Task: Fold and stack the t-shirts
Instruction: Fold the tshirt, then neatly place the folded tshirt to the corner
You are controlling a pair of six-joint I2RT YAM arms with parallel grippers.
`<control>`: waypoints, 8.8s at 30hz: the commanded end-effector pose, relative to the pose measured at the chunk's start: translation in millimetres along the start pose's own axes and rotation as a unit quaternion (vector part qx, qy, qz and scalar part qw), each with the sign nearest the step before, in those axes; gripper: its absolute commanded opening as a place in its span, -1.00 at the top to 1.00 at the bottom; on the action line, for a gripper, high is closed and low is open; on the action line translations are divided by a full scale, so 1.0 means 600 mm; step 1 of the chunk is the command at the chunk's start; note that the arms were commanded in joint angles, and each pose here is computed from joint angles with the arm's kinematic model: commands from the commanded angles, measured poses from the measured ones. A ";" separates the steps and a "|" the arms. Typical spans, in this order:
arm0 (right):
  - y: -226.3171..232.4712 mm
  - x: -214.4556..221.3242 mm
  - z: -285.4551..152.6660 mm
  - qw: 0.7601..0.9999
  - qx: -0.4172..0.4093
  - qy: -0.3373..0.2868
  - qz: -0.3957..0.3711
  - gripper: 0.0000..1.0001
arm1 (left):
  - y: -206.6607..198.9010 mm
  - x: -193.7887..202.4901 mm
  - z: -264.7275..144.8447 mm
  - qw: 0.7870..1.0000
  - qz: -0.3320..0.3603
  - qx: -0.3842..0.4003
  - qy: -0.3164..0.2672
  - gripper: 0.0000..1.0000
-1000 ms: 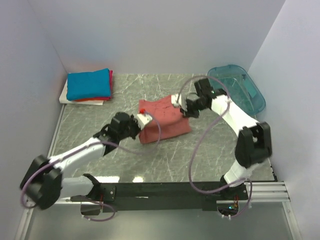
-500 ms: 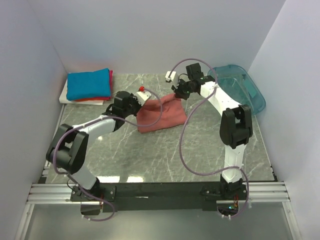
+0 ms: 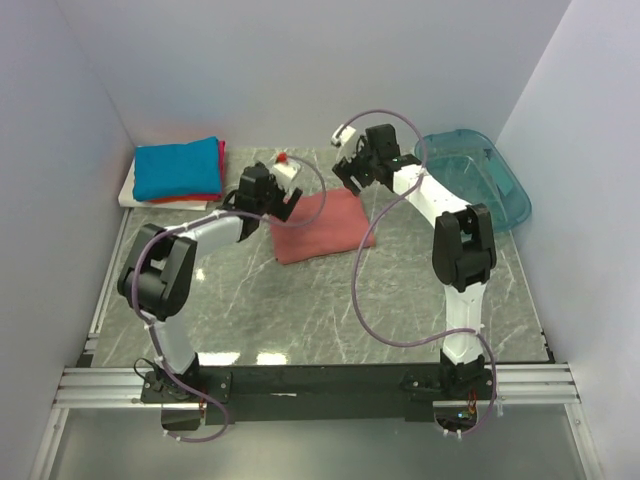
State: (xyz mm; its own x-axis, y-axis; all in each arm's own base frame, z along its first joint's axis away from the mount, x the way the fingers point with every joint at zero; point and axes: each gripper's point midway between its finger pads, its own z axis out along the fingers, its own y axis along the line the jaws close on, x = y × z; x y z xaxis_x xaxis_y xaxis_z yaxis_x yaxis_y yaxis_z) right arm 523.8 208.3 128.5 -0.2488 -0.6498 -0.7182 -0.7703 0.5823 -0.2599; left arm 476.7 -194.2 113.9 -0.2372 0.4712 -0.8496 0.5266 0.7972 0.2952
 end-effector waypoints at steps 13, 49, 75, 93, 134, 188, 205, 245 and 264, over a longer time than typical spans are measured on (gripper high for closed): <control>0.084 -0.027 -0.150 0.956 -0.177 -0.061 0.224 -0.34 | 0.021 -0.034 -0.137 0.905 -0.416 -0.045 0.068 -0.99; 0.195 0.072 -0.259 0.933 -0.236 -0.071 0.261 -0.36 | -0.163 0.189 0.028 0.728 -0.608 0.127 0.290 -0.58; 0.162 0.081 -0.287 0.925 -0.229 -0.093 0.288 -0.36 | -0.055 0.095 -0.012 0.855 -0.496 -0.011 0.152 0.99; 0.156 0.075 -0.297 0.925 -0.227 -0.105 0.286 -0.36 | 0.192 0.037 -0.187 0.876 -0.252 -0.374 0.170 0.99; 0.148 0.079 -0.304 0.914 -0.249 -0.122 0.296 -0.36 | 0.366 -0.244 -0.212 0.854 -0.115 -0.503 0.061 0.99; 0.142 0.081 -0.309 0.910 -0.252 -0.128 0.302 -0.36 | 0.417 -0.279 -0.295 0.837 -0.120 -0.533 0.029 0.99; 0.141 0.081 -0.311 0.909 -0.253 -0.129 0.304 -0.36 | 0.447 -0.248 -0.283 0.827 -0.115 -0.547 0.050 0.99; 0.151 0.087 -0.308 0.897 -0.281 -0.127 0.316 -0.36 | 0.590 -0.117 -0.194 0.804 -0.102 -0.579 0.087 0.99; 0.154 0.090 -0.308 0.896 -0.285 -0.122 0.317 -0.36 | 0.622 -0.011 -0.129 0.815 -0.149 -0.549 0.112 0.99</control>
State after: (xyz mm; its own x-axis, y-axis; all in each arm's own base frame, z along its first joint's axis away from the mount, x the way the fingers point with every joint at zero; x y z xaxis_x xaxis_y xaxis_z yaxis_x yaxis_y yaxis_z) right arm 323.9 138.1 171.5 -0.6913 -0.1177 -0.7129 -0.6843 0.4237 0.5935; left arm 602.5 130.0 239.0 -0.5205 0.1836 -0.8339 -0.5583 0.6657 0.4951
